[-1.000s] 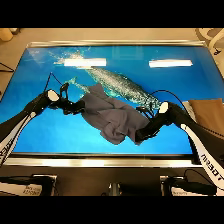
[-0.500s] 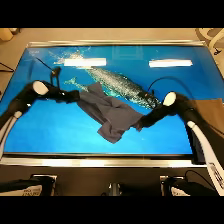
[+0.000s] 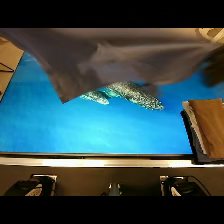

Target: Fold the shirts.

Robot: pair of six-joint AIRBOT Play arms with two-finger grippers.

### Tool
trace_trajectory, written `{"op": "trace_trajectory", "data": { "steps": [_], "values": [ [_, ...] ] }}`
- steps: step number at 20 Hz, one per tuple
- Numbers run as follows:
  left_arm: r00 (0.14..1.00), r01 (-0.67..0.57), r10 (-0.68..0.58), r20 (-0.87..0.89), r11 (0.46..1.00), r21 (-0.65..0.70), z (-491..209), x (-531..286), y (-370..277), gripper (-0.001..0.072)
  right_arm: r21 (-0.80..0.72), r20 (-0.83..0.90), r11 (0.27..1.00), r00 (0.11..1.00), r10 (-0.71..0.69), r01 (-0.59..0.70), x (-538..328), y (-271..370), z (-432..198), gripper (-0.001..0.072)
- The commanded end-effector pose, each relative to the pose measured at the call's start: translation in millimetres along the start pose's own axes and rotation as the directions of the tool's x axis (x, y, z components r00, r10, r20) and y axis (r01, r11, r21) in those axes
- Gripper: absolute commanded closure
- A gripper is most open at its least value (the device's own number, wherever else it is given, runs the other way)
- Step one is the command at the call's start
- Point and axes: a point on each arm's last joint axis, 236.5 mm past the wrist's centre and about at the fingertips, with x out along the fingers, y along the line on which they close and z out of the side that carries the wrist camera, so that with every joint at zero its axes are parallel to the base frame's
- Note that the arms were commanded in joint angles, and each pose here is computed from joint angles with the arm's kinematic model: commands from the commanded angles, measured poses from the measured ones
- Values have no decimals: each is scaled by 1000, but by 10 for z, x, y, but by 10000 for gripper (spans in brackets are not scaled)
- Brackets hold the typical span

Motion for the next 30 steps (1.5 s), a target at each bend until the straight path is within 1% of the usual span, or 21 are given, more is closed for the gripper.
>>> {"op": "trace_trajectory", "data": {
  "steps": [1,2,4,7,9,10,11,13,15,16,17,19,21,22,23,24,25,26,27,28,30],
  "values": [
    [983,-123,119,137,992,17,630,-825,161,686,38,111,978,972,-209,206,-861,-510,204,689],
    [986,-143,141,85,990,17,515,-869,206,685,50,79,982,979,-187,184,-863,-457,123,689],
    [991,-129,129,19,992,3,364,-898,167,685,60,12,986,988,-154,153,-828,-380,-33,688],
    [992,-124,124,-8,992,5,274,-839,175,685,56,-93,993,991,-100,106,-698,-262,-250,688],
    [990,-133,134,-51,991,20,116,-709,241,684,56,-216,997,976,-36,49,-520,-123,-492,688],
    [987,-140,141,-83,990,18,-7,-611,293,685,59,-299,998,954,9,9,-394,-22,-661,688],
    [980,-148,150,-131,989,24,-191,-470,368,684,67,-402,997,913,66,-43,-235,117,-881,688],
    [950,-164,173,-260,985,57,-720,-138,566,684,89,-569,981,800,191,-171,125,466,-1305,688],
    [882,-195,196,-429,980,48,-1499,207,825,684,135,-663,947,684,306,-293,654,899,-1718,687],
    [831,-212,204,-518,976,44,-1949,342,958,684,157,-674,931,653,344,-328,953,1097,-1894,687],
    [768,-232,205,-607,972,34,-2449,461,1087,684,174,-669,920,644,372,-350,1315,1294,-2072,687],
    [660,-263,182,-729,965,4,-3307,654,1270,683,201,-628,915,672,394,-349,2002,1571,-2304,687],
    [563,-306,135,-815,950,-55,-3961,776,1342,683,259,-584,909,697,416,-325,2479,1789,-2446,687],
    [526,-361,105,-844,926,-110,-4212,806,1339,681,293,-564,904,707,426,-311,2623,1868,-2483,687],
    [489,-423,61,-870,889,-175,-4444,816,1298,671,334,-542,894,715,441,-299,2730,1947,-2496,686],
    [455,-463,11,-891,857,-226,-4623,803,1224,641,367,-521,883,721,457,-294,2793,2009,-2486,672],
    [418,-482,-48,-907,835,-266,-4770,767,1123,640,387,-498,874,732,465,-293,2843,2042,-2452,605],
    [381,-489,-81,-921,828,-275,-4858,703,1074,565,396,-485,870,739,469,-292,2859,2047,-2415,308],
    [348,-482,-88,-933,837,-259,-4887,624,1084,261,393,-488,871,735,470,-296,2833,2026,-2384,73],
    [311,-469,-96,-945,850,-241,-4882,513,1115,-1,349,-507,883,729,459,-313,2776,1932,-2368,62],
    [187,-435,-93,-978,884,-168,-4819,119,1286,-4,325,-550,893,706,445,-310,2577,1639,-2412,62]
  ]
}}
